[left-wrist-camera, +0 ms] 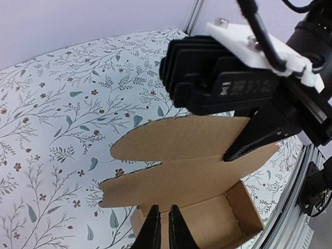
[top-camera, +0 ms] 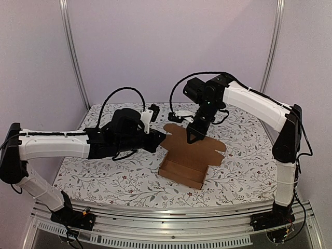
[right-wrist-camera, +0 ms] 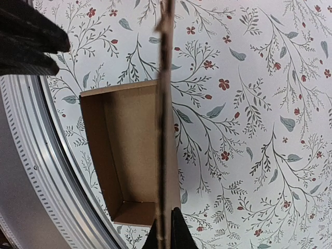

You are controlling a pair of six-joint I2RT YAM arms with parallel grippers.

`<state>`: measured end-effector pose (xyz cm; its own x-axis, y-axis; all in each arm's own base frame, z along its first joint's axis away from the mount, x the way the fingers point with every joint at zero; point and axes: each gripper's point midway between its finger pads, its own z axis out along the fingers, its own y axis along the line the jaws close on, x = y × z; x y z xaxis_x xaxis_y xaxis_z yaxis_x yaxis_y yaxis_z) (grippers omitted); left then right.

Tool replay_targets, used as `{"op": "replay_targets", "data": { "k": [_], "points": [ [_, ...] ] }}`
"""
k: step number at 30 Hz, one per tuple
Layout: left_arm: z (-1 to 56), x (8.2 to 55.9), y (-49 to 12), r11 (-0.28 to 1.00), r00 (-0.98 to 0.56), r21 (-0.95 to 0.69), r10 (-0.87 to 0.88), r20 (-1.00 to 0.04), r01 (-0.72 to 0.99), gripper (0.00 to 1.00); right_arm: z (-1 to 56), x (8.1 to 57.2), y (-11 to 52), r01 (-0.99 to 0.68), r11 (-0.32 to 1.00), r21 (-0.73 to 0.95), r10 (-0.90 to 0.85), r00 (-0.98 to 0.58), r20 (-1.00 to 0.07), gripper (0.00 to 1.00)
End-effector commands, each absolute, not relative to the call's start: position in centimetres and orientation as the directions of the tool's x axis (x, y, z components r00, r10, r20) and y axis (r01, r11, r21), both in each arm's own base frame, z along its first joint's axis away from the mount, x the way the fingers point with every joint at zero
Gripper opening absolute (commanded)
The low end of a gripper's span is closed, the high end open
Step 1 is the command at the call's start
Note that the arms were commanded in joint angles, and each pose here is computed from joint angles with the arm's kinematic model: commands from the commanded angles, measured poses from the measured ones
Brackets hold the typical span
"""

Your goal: Fold the paper box

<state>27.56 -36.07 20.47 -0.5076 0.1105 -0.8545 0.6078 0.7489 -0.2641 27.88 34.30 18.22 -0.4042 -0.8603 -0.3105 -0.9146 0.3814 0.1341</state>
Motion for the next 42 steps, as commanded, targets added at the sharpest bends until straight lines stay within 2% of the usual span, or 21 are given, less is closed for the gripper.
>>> {"op": "replay_targets", "data": {
  "k": [1,4,6,9,11,12,14,17,22,27,31,42],
  "points": [
    [21.6,28.2,-38.6,0.734,-0.496,-0.317,0.030,-0.868,0.600,0.08,18.0,27.7,33.5,-0.892,0.422,0.160,-0.852,-0.451,-0.266,0.00],
    [21.6,27.5,-39.7,0.695,-0.503,-0.321,0.067,-0.862,0.643,0.10,18.0,28.0,33.2,-0.890,0.427,0.160,-0.850,-0.455,-0.266,0.00],
    [23.2,26.0,-40.3,0.631,-0.465,-0.298,0.113,-0.878,0.716,0.17,18.0,28.0,32.7,-0.895,0.418,0.156,-0.856,-0.446,-0.262,0.00],
    [25.8,23.2,-38.7,0.549,-0.356,-0.178,0.236,-0.904,0.817,0.26,17.7,27.5,31.6,-0.915,0.378,0.142,-0.882,-0.403,-0.245,0.00],
    [27.1,22.7,-36.0,0.556,-0.282,-0.080,0.289,-0.915,0.828,0.34,17.8,26.8,31.1,-0.941,0.309,0.135,-0.909,-0.335,-0.250,0.00],
    [27.7,22.9,-34.4,0.579,-0.256,-0.037,0.301,-0.919,0.814,0.42,17.8,26.5,30.9,-0.949,0.286,0.133,-0.916,-0.311,-0.254,0.00],
    [28.1,23.9,-31.3,0.631,-0.245,-0.003,0.297,-0.923,0.776,0.51,19.1,25.4,30.8,-0.967,0.216,0.133,-0.922,-0.247,-0.299,0.00],
    [27.4,25.8,-28.5,0.666,-0.288,-0.026,0.287,-0.913,0.745,0.53,21.0,24.1,30.8,-0.984,0.120,0.135,-0.919,-0.161,-0.360,0.00],
    [24.3,27.7,-28.5,0.616,-0.373,-0.096,0.340,-0.863,0.782,0.46,23.8,22.2,31.2,-0.992,-0.007,0.125,-0.897,-0.049,-0.439,0.00],
    [23.5,25.3,-31.6,0.407,-0.363,-0.198,0.381,-0.851,0.892,0.35,24.6,21.1,31.4,-0.995,-0.068,0.079,-0.895,0.026,-0.446,0.00],
    [23.6,23.5,-32.8,0.292,-0.362,-0.261,0.378,-0.852,0.920,0.34,24.7,21.2,32.0,-0.995,-0.049,0.091,-0.895,0.003,-0.447,0.00],
    [23.7,21.5,-33.6,0.218,-0.334,-0.268,0.374,-0.865,0.939,0.33,24.0,22.7,33.2,-0.993,0.034,0.115,-0.896,-0.082,-0.437,0.00]
  ]
}}
